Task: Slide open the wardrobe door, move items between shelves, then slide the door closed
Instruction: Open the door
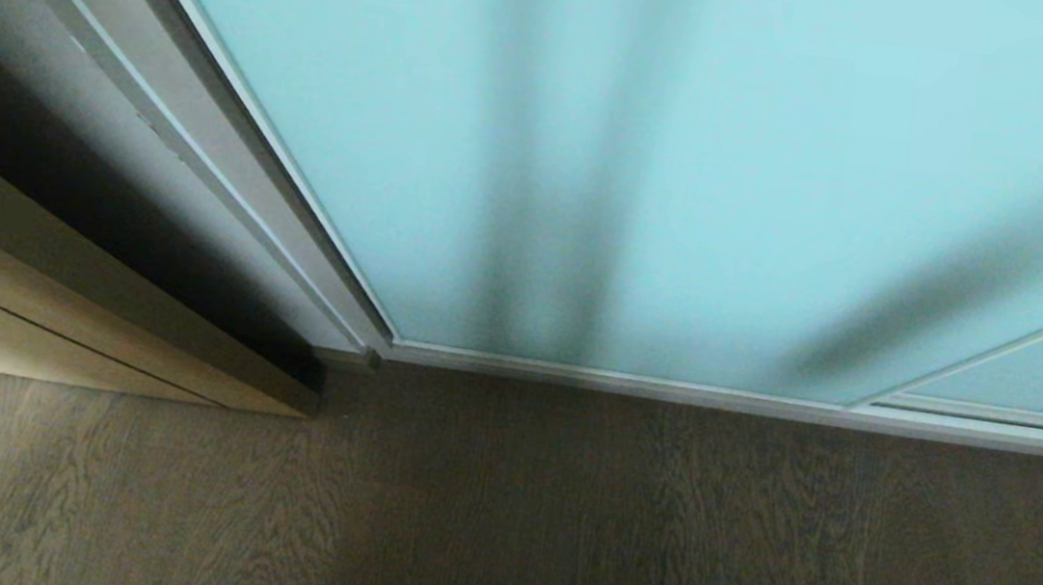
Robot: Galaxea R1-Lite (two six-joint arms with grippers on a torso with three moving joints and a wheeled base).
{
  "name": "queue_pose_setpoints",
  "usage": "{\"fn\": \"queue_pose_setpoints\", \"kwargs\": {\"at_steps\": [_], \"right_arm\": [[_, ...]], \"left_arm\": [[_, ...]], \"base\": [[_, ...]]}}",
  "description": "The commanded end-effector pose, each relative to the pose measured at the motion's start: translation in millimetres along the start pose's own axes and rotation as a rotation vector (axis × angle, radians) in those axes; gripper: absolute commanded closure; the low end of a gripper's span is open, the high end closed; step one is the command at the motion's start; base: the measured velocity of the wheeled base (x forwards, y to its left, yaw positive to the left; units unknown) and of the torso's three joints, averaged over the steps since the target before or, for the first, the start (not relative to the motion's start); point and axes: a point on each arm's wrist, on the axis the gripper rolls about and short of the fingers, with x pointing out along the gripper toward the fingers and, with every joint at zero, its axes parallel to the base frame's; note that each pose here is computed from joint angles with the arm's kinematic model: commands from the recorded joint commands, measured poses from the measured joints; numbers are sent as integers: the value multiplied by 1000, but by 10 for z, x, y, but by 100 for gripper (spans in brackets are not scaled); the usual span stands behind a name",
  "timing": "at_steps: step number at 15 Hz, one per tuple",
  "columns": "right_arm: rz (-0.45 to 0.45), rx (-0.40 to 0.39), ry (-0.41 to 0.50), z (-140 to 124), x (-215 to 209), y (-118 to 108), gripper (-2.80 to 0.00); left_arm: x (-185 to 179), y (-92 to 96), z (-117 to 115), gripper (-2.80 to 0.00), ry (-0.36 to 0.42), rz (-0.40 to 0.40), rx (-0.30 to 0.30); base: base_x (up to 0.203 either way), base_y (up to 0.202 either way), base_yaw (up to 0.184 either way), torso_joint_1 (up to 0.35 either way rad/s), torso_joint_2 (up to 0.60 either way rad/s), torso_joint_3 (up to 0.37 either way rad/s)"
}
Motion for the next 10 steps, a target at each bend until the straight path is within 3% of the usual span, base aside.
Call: {"fn": "queue_pose_setpoints", "kwargs": {"at_steps": [1, 3, 6, 10], "right_arm": [[0, 1, 1, -1, 1, 0, 0], [0, 1, 2, -4, 1, 0, 0], [-1, 1, 1, -2, 1, 0, 0], [-1, 1, 2, -4, 1, 0, 0]], "left_arm": [[189, -9, -55, 0, 12, -22, 5], [211, -19, -92, 0, 34, -62, -12], [383, -21, -162, 0, 92, -55, -7], [723, -16, -26, 0, 180, -44, 19]], "base": [[0, 0, 0, 0, 0, 0], [0, 0, 0, 0, 0, 0], [0, 0, 0, 0, 0, 0], [0, 0, 0, 0, 0, 0]]}}
